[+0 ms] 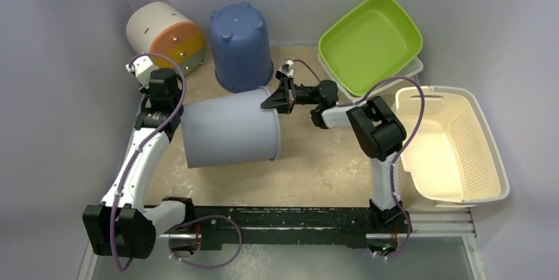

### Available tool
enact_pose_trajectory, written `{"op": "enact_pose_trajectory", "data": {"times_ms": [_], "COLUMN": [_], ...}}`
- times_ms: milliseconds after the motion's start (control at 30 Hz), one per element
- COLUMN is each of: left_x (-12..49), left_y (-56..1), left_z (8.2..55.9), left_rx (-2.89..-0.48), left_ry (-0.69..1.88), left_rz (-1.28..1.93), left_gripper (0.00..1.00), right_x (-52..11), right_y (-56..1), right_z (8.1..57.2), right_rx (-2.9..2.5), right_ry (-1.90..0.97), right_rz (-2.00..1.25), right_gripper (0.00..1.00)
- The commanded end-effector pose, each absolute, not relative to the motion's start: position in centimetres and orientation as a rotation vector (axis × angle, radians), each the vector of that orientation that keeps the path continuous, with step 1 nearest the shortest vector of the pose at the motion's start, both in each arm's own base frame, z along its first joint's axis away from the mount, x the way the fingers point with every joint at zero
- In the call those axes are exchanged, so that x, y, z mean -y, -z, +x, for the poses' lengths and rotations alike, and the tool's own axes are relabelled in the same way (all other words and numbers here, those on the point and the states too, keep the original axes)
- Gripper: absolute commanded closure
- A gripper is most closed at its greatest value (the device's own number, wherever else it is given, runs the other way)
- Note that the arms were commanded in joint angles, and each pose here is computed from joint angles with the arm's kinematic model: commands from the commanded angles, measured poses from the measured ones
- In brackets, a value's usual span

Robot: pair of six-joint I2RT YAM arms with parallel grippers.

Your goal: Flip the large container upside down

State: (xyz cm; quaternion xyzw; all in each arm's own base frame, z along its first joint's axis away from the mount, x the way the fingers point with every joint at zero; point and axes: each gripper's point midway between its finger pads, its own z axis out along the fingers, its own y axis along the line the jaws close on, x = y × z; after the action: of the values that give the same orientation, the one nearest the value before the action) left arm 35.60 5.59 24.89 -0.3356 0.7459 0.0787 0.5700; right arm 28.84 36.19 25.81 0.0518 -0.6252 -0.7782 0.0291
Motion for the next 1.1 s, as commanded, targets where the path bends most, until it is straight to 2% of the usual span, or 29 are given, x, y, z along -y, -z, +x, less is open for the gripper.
{"op": "enact_pose_trajectory", "data": {"times_ms": [0,67,500,1067], "left_x": [-7.1,-7.5,-7.6,-5.3], "left_y": [-27.6,-27.6,-18.3,-9.2], "left_z": [34.0,33.1,31.3,32.7], "left_rx": [-1.704,-1.705,-1.839,-1.863], "left_ry": [-0.256,-0.273,-0.135,0.142], "left_rz": [-0.780,-0.793,-0.954,-1.135], "left_gripper": [0.89,1.00,1.00,1.00], "right_x": [-34.2,-34.1,-30.1,-29.1], "right_y": [-30.4,-30.7,-31.8,-37.1], "right_z": [26.0,26.2,28.9,26.8], "right_rx": [1.736,1.735,1.840,1.753], "right_ry": [2.827,2.831,2.890,2.975], "right_rz": [0.632,0.657,0.616,0.786], "right_gripper": [0.95,0.95,0.95,0.93]}}
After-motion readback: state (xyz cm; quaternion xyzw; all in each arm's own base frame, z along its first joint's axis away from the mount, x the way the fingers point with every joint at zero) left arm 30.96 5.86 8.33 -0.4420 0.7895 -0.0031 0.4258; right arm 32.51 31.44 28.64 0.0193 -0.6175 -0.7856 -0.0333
